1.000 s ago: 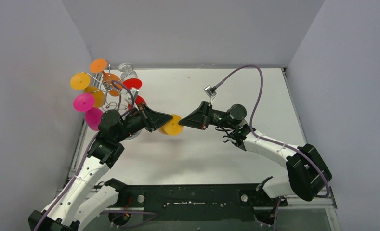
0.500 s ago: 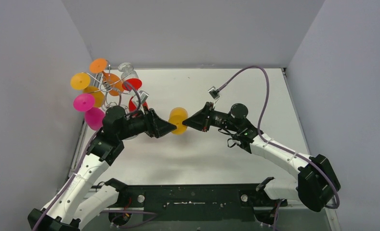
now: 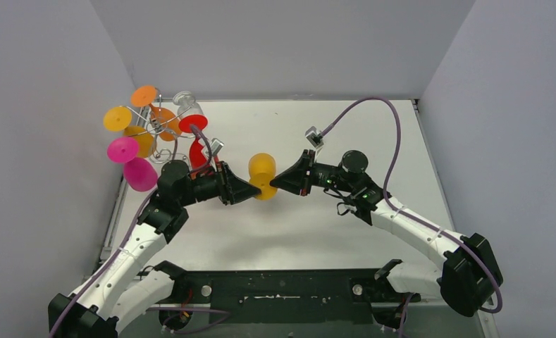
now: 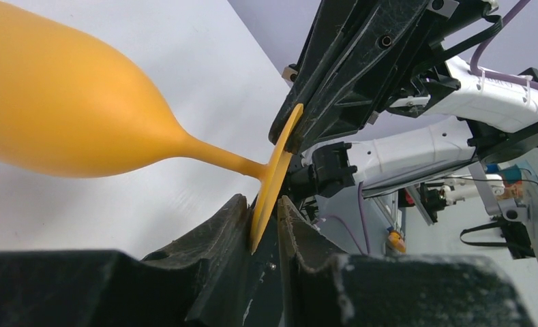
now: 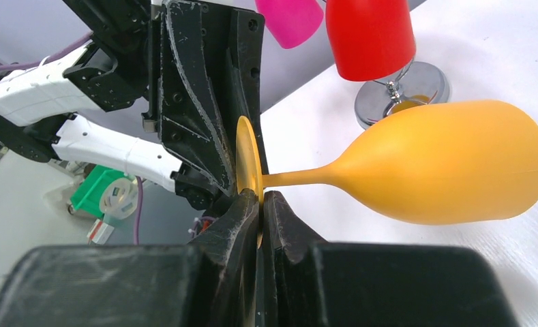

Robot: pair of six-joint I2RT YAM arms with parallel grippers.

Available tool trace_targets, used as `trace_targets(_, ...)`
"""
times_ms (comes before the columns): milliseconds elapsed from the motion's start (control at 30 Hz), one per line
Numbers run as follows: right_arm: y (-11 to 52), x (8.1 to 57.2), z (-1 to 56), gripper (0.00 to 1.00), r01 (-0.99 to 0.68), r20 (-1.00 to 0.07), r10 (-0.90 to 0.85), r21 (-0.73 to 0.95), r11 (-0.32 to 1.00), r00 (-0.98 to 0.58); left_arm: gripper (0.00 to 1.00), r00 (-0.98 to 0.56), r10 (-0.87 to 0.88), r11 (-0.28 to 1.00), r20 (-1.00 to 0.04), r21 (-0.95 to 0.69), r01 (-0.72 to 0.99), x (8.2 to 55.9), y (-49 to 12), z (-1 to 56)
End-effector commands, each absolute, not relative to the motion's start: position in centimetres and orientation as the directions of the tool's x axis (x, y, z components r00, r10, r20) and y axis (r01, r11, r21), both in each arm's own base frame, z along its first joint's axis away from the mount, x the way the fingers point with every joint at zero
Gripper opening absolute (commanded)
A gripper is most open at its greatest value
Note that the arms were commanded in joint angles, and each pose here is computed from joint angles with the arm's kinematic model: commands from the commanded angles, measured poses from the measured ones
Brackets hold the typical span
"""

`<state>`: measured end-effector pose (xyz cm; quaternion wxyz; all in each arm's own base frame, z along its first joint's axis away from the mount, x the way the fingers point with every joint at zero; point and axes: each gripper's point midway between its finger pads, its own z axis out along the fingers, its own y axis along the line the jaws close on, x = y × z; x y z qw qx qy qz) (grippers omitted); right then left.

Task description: Take the wine glass off the wine glass rack

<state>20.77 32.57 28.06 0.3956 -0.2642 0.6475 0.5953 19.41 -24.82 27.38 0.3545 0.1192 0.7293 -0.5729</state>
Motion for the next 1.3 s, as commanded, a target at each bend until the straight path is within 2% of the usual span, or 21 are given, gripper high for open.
trace_targets(0,32.5,20.3,31.4,0.00,-0.877,-0.873,0.180,0.472,0.087,-0.452,0.19,-0.651,-0.216,0.243,-0.728,-0.685,0.687,18.4,-25.4,30.3)
trace_targets(167,32.8,20.3,31.7,0.00,-0.873,-0.864,0.195,0.483,0.064,-0.463,0.18,-0.653,-0.171,0.236,-0.738,-0.674,0.700,17.7,-25.7,29.5)
trace_targets(300,33.0,20.3,31.6,0.00,-0.868,-0.858,0.190,0.494,0.052,-0.477,0.01,-0.669,-0.118,0.305,-0.734,-0.668,0.679,17.8,-25.6,27.8)
trace_targets(500,33.2,20.1,31.0,0.02,-0.858,-0.851,0.158,0.512,0.034,-0.501,0.00,-0.645,-0.108,0.340,-0.757,-0.637,0.692,18.1,-25.4,27.2)
trace_targets(533,33.2,20.1,30.9,0.06,-0.857,-0.851,0.150,0.515,0.039,-0.504,0.00,-0.633,-0.108,0.336,-0.766,-0.628,0.702,18.0,-25.5,27.3)
trace_targets(567,33.1,20.6,30.8,0.16,-0.853,-0.850,0.146,0.519,0.062,-0.507,0.00,-0.616,-0.107,0.329,-0.780,-0.612,0.719,17.8,-25.6,27.4)
trace_targets(600,32.8,21.3,30.4,0.31,-0.841,-0.844,0.146,0.532,0.103,-0.516,0.00,-0.597,-0.099,0.321,-0.796,-0.593,0.738,17.5,-25.7,27.3)
trace_targets(633,32.3,22.2,30.2,0.41,-0.827,-0.838,0.152,0.543,0.147,-0.524,0.00,-0.576,-0.089,0.314,-0.813,-0.571,0.758,17.2,-25.8,27.2)
trace_targets(700,30.9,23.8,30.2,0.47,-0.802,-0.823,0.173,0.567,0.189,-0.541,0.00,-0.529,-0.063,0.310,-0.846,-0.521,0.795,16.5,-26.0,26.7)
trace_targets(767,28.8,25.7,30.6,0.62,-0.767,-0.796,0.226,0.603,0.219,-0.562,0.00,-0.474,-0.023,0.298,-0.880,-0.458,0.837,15.9,-26.4,26.2)
trace_targets(833,26.7,27.5,31.0,0.70,-0.741,-0.777,0.268,0.626,0.241,-0.569,0.00,-0.423,0.032,0.279,-0.906,-0.398,0.874,15.2,-26.9,25.4)
trace_targets(967,24.2,29.8,31.2,0.80,-0.715,-0.768,0.282,0.640,0.281,-0.576,0.00,-0.327,0.098,0.246,-0.940,-0.296,0.923,14.7,-27.5,24.0)
trace_targets(1033,24.0,30.0,31.0,0.82,-0.724,-0.774,0.254,0.632,0.276,-0.580,0.00,-0.254,0.090,0.158,-0.963,-0.238,0.958,13.7,-27.9,24.4)
trace_targets(1100,24.1,29.9,30.6,0.84,-0.726,-0.773,0.221,0.634,0.268,-0.594,0.00,-0.144,0.087,0.057,-0.986,-0.139,0.989,12.5,-27.9,24.7)
trace_targets(1267,24.7,29.0,29.5,0.84,-0.712,-0.740,0.135,0.671,0.207,-0.659,0.00,0.081,0.093,-0.016,-0.992,0.080,0.997,11.9,-27.4,24.4)
